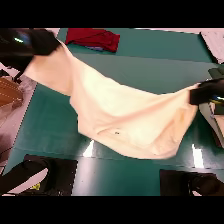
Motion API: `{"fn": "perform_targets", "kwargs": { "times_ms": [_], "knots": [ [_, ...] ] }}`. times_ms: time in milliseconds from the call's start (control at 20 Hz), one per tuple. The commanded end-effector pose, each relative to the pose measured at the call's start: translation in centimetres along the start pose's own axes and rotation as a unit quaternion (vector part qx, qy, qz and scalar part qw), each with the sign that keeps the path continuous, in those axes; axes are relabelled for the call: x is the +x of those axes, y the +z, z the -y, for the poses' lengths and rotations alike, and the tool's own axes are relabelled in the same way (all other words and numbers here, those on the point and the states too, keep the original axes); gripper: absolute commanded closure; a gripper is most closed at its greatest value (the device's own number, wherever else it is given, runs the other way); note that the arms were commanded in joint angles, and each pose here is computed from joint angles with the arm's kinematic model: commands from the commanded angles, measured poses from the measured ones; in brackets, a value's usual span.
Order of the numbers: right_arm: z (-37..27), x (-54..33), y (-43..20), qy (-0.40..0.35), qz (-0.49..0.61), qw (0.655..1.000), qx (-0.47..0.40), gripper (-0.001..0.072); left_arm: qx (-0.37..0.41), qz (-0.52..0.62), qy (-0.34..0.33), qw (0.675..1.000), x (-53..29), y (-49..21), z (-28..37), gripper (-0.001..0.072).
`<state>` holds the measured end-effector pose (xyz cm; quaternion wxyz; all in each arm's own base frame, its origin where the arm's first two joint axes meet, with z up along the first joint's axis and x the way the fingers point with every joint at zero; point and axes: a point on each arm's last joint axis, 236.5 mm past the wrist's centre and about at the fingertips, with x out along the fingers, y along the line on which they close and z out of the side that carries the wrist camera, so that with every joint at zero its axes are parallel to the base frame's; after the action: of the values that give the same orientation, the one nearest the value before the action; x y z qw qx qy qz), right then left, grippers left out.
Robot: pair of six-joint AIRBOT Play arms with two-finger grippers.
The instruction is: Fold the shirts.
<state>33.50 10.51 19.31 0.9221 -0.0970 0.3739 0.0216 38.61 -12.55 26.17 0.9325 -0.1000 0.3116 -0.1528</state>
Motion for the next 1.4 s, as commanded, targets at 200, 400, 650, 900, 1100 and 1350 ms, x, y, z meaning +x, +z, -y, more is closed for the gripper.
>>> {"fn": "perform_targets", "kwargs": {
  "times_ms": [200,400,650,900,1100,1350],
  "knots": [
    [7.0,20.7,-0.9,-0.007,-0.041,0.990,0.135,0.0692,-0.035,0.023,0.004,0.999,19.8,-4.8,-3.5,0.0687],
    [8.4,25.0,-5.4,0.041,-0.169,0.966,0.193,0.0691,-0.121,0.026,-0.012,0.992,24.4,-5.5,-3.8,0.0684],
    [10.4,20.1,-3.1,0.087,-0.153,0.955,0.238,0.0188,-0.127,0.037,-0.004,0.991,22.4,-3.7,-5.5,-0.0013],
    [4.5,9.2,-1.8,0.160,-0.133,0.967,0.147,0.0182,-0.127,-0.016,0.000,0.992,17.0,-3.9,-6.9,0.0196],
    [-7.8,4.2,-3.5,0.328,-0.127,0.930,0.104,0.0184,-0.102,-0.159,-0.041,0.981,14.8,-10.1,-4.0,0.0208],
    [-17.9,3.8,-5.6,0.413,-0.140,0.900,0.001,0.0210,-0.096,-0.253,-0.058,0.961,13.0,-14.3,-3.0,0.0209]
  ]
}}
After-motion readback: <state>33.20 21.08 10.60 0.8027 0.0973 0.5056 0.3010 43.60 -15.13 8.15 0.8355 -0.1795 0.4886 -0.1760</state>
